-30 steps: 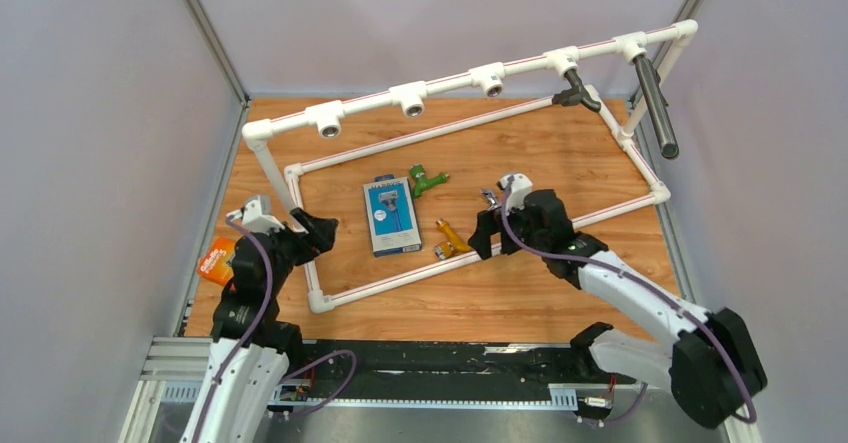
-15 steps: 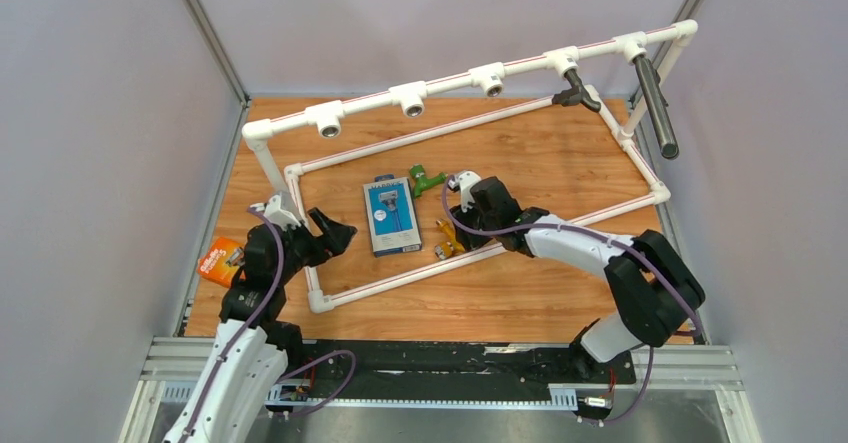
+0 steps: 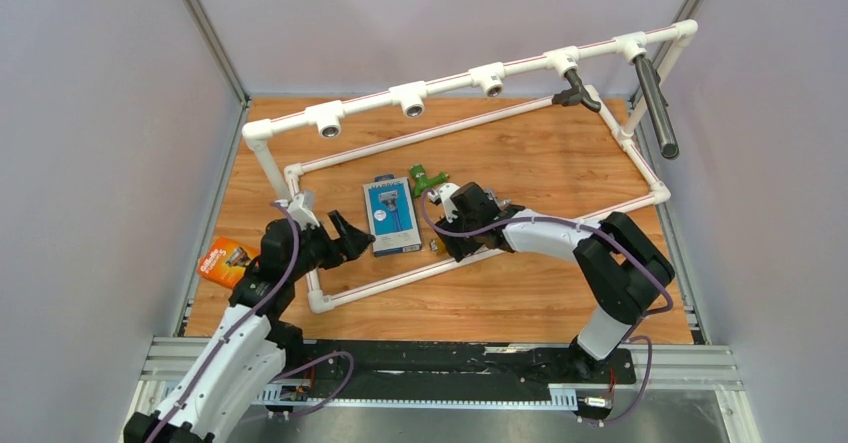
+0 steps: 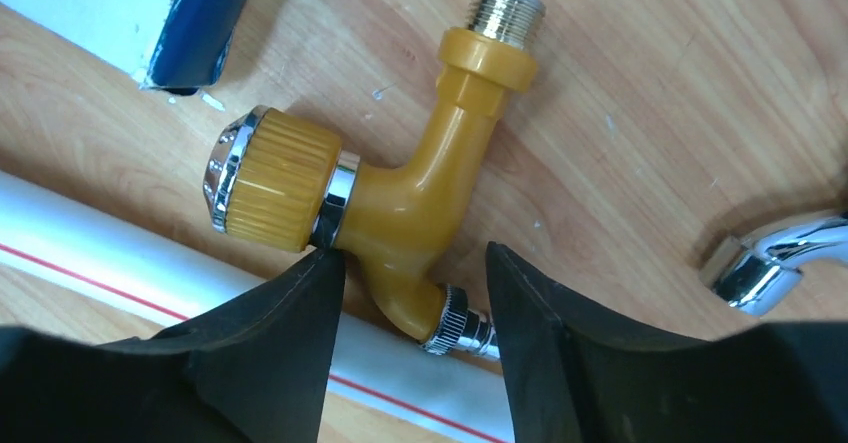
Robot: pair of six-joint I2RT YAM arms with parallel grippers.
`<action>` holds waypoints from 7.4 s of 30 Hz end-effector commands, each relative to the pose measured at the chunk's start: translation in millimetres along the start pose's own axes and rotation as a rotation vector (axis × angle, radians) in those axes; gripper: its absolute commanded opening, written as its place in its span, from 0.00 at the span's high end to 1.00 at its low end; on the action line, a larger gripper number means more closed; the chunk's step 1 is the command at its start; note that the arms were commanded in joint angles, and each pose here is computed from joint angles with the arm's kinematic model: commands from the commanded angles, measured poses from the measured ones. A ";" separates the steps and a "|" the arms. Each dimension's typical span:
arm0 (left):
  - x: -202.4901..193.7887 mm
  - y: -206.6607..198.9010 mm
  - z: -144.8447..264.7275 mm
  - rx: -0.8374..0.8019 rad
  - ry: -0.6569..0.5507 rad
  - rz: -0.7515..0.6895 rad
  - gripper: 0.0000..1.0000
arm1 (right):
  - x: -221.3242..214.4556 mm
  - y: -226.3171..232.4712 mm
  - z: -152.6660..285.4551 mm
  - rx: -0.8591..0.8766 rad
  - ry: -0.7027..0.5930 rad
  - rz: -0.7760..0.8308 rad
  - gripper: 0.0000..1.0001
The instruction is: Install the water faucets
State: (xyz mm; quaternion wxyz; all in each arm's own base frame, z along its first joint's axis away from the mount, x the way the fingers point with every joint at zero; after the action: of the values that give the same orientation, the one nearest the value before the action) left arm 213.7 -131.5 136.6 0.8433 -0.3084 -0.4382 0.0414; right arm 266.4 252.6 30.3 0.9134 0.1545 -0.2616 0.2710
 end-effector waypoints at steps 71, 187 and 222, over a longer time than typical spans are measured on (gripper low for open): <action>21.7 -122.9 -38.9 -0.249 0.057 0.436 1.00 | 94.9 92.7 115.7 -0.225 -0.740 0.500 0.21; 168.8 22.8 42.9 0.456 -0.477 -0.516 1.00 | 234.1 181.4 255.8 -0.772 -0.937 1.675 1.00; 155.0 16.7 43.3 0.477 -0.451 -0.563 1.00 | 241.4 198.6 252.8 -0.898 -0.740 1.683 1.00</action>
State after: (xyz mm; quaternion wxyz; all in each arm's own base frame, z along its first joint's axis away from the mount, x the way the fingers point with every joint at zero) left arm 284.7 -27.8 270.6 0.7323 0.0844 -0.6757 -0.0090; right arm 223.5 408.6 375.6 0.2395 -0.3582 -0.6117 0.6634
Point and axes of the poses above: each gripper's point midway between its finger pads, its own z axis back along the fingers, its own y axis along the line the jaws close on, x = y × z, the point moved 1 cm from there along z, back along the fingers, and after that the axes turned 10 degrees about -z, right-handed, at the moved point
